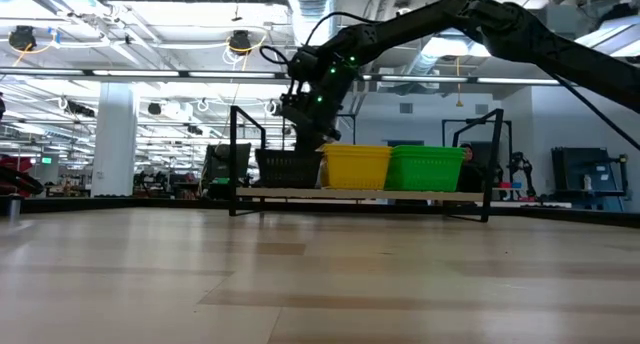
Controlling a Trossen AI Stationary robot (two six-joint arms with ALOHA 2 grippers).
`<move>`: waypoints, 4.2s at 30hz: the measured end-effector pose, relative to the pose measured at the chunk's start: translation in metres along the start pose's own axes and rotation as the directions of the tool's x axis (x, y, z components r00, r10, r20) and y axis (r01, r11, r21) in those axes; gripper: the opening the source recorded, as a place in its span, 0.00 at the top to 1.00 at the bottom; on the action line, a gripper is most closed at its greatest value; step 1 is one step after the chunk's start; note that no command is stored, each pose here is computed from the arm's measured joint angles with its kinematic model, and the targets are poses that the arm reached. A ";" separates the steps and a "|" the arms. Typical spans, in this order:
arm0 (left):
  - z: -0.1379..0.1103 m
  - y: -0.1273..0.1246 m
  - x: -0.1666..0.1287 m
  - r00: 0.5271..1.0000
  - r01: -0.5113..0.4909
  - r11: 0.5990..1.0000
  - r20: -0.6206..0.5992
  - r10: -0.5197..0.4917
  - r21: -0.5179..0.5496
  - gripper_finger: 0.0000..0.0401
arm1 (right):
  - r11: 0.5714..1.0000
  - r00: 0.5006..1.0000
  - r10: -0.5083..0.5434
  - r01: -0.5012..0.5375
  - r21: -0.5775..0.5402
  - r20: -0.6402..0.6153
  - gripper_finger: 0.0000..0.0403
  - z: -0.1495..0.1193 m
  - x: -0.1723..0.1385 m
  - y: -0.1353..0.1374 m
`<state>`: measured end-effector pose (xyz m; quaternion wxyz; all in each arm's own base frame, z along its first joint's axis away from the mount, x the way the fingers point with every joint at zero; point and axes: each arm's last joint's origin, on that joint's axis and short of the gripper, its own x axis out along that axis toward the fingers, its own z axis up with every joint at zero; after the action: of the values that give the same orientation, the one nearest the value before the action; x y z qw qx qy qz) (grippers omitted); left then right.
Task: Stack baskets on shelf by color
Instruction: Stack the black bin on top of the black bins on the shelf
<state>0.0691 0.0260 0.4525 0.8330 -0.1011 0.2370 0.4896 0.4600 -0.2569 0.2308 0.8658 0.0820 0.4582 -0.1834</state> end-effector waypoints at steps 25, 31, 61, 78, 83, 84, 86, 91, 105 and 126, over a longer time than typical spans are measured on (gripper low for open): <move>0.002 -0.012 0.008 1.000 -0.006 1.000 -0.030 0.005 -0.020 1.00 | 0.987 0.939 -0.139 0.157 -0.032 0.315 1.00 0.040 -0.123 0.025; 0.005 -0.031 0.021 0.997 -0.029 0.999 -0.067 0.030 0.025 1.00 | 0.968 0.863 -0.225 0.249 0.006 0.452 1.00 0.038 -0.226 0.046; 0.008 -0.220 0.219 0.972 0.075 0.940 -0.186 -0.144 -0.334 1.00 | 0.900 0.721 -0.402 0.424 0.100 0.565 1.00 -0.227 -0.560 0.034; 0.022 -0.174 0.270 0.900 0.074 0.845 -0.329 -0.286 -0.530 1.00 | 0.923 0.700 -0.339 0.376 0.078 0.628 1.00 -0.259 -0.578 0.026; 0.023 -0.159 0.279 0.883 0.056 0.837 -0.364 -0.296 -0.545 1.00 | 0.922 0.712 -0.339 0.383 0.066 0.615 1.00 -0.257 -0.574 0.027; 0.023 -0.155 0.280 0.874 0.050 0.836 -0.382 -0.302 -0.547 1.00 | 0.922 0.712 -0.339 0.383 0.065 0.615 0.99 -0.256 -0.574 0.027; 0.019 -0.148 0.281 0.849 0.010 0.844 -0.441 -0.291 -0.537 1.00 | 0.922 0.712 -0.339 0.383 0.065 0.615 0.99 -0.256 -0.574 0.027; 0.007 -0.135 0.279 0.791 -0.119 0.867 -0.574 -0.211 -0.483 1.00 | 0.922 0.710 -0.339 0.380 0.070 0.617 1.00 -0.257 -0.574 0.027; 0.003 -0.130 0.298 0.773 -0.118 0.875 -0.597 -0.215 -0.469 1.00 | 0.927 0.711 -0.340 0.362 0.094 0.616 0.99 -0.257 -0.574 0.027; -0.010 -0.121 0.332 0.722 -0.134 0.884 -0.655 -0.223 -0.449 1.00 | 0.930 0.710 -0.341 0.351 0.111 0.616 1.00 -0.257 -0.574 0.027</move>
<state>0.3063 0.2163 0.2718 0.6465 -0.4785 0.4021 0.4374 -0.0197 -0.0132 0.5574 0.9188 -0.0768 0.1532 -0.3556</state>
